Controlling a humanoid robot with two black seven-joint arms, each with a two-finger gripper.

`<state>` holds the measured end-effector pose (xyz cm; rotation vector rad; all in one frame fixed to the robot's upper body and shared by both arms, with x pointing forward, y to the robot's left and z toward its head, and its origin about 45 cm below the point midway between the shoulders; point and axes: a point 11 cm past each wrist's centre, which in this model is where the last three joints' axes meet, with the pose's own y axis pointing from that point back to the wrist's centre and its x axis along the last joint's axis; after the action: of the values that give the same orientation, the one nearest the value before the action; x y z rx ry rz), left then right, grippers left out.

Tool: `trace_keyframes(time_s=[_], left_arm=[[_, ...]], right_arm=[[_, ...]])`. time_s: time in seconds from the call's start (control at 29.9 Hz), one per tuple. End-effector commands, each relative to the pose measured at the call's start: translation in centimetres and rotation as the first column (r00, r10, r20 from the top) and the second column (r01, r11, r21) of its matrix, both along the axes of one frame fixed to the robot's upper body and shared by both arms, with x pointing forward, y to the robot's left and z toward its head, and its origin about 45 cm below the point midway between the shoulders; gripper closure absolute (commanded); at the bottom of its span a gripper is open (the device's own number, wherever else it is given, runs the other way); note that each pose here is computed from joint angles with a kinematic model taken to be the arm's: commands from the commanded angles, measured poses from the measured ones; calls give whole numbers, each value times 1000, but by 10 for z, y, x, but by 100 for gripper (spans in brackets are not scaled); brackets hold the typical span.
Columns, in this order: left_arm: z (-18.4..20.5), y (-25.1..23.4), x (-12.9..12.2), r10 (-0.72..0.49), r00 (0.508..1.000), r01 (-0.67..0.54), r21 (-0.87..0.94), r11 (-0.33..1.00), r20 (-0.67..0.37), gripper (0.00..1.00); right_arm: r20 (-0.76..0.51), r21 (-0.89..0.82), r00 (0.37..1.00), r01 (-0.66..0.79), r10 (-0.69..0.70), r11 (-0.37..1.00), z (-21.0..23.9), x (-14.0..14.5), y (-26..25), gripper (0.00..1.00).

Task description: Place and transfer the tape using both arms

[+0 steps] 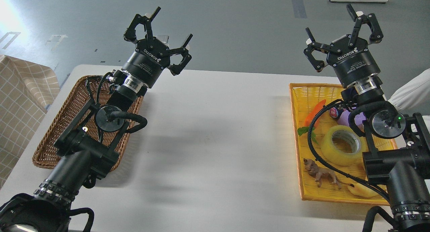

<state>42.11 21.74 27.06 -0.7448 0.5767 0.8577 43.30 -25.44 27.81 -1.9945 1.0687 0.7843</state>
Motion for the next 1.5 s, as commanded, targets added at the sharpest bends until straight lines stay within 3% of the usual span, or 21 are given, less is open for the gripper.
trace_keyframes(time_s=[0.0, 1.47], left_arm=[[-1, -1, 0, -2, 1000, 2, 1, 1000, -3, 2], [-5, -1, -2, -2, 1000, 2, 3, 1000, -11, 2]], right_arm=[[-4, 0, 1000, 2, -2, 1000, -2, -1, -1, 0], [-4, -1, 1000, -1, 1, 1000, -2, -2, 0, 0]])
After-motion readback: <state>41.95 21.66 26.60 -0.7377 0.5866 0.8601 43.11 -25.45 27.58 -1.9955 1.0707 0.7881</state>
